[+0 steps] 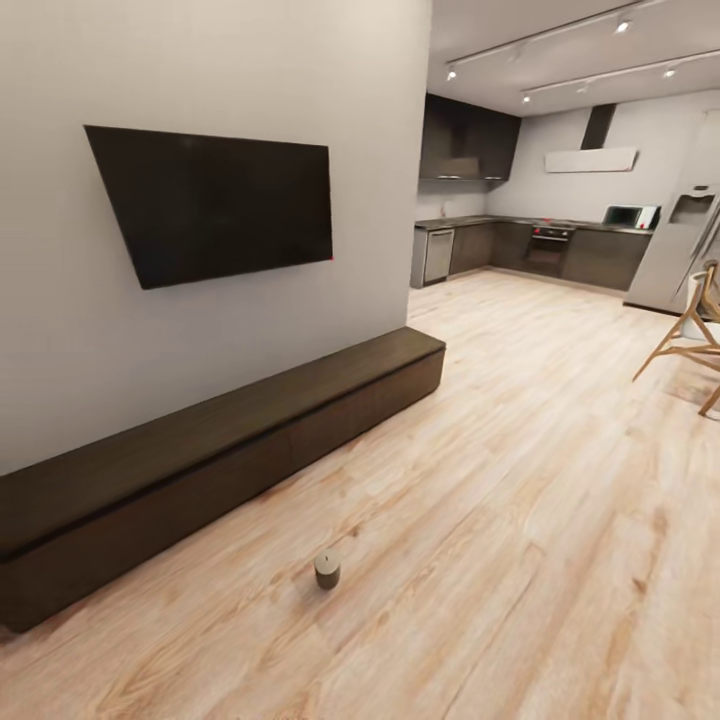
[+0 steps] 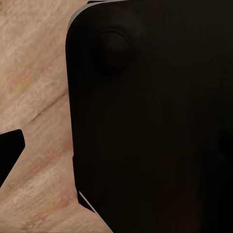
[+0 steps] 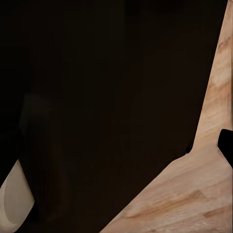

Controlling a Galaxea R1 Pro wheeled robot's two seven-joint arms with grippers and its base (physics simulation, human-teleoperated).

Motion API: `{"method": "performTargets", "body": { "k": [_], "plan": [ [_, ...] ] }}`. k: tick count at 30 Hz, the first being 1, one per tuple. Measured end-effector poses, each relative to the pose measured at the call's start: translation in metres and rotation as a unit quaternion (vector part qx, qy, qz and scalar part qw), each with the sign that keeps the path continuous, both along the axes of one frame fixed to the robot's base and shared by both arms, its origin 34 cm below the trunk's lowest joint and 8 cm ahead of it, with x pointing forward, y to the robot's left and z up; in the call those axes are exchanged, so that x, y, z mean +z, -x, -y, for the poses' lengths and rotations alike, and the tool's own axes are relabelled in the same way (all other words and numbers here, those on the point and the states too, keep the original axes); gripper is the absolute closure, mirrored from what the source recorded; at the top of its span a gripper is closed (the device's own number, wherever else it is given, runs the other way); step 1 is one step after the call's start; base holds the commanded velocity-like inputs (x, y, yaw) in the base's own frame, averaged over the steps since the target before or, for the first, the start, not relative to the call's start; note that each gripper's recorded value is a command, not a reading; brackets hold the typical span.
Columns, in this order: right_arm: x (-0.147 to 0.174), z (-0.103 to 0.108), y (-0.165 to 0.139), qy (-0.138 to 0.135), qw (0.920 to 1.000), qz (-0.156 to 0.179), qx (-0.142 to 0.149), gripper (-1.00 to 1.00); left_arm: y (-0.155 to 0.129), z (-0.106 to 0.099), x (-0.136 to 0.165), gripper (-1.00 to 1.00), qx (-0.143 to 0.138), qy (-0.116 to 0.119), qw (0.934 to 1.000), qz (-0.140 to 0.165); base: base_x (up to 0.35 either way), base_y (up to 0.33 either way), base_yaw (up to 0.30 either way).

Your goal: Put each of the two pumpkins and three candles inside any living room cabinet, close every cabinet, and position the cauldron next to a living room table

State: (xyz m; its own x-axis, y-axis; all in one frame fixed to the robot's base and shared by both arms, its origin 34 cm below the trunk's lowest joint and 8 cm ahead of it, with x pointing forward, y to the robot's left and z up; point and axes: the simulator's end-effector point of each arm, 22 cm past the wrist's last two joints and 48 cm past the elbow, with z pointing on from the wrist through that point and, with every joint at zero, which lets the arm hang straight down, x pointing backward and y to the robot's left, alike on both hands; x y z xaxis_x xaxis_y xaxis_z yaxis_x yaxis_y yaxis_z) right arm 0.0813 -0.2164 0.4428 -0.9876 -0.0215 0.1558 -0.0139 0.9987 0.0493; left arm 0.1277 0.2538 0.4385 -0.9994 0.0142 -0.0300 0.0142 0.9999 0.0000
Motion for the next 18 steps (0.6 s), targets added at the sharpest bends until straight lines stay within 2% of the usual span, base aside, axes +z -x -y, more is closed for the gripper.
{"method": "performTargets", "body": {
  "k": [18],
  "plan": [
    [0.0001,0.0,0.0008,0.0,1.0,-0.001,0.0,-1.0,0.0,-0.0001,0.0,-1.0,0.0,0.0,1.0,0.0,0.0,0.0,0.28]
  ]
}}
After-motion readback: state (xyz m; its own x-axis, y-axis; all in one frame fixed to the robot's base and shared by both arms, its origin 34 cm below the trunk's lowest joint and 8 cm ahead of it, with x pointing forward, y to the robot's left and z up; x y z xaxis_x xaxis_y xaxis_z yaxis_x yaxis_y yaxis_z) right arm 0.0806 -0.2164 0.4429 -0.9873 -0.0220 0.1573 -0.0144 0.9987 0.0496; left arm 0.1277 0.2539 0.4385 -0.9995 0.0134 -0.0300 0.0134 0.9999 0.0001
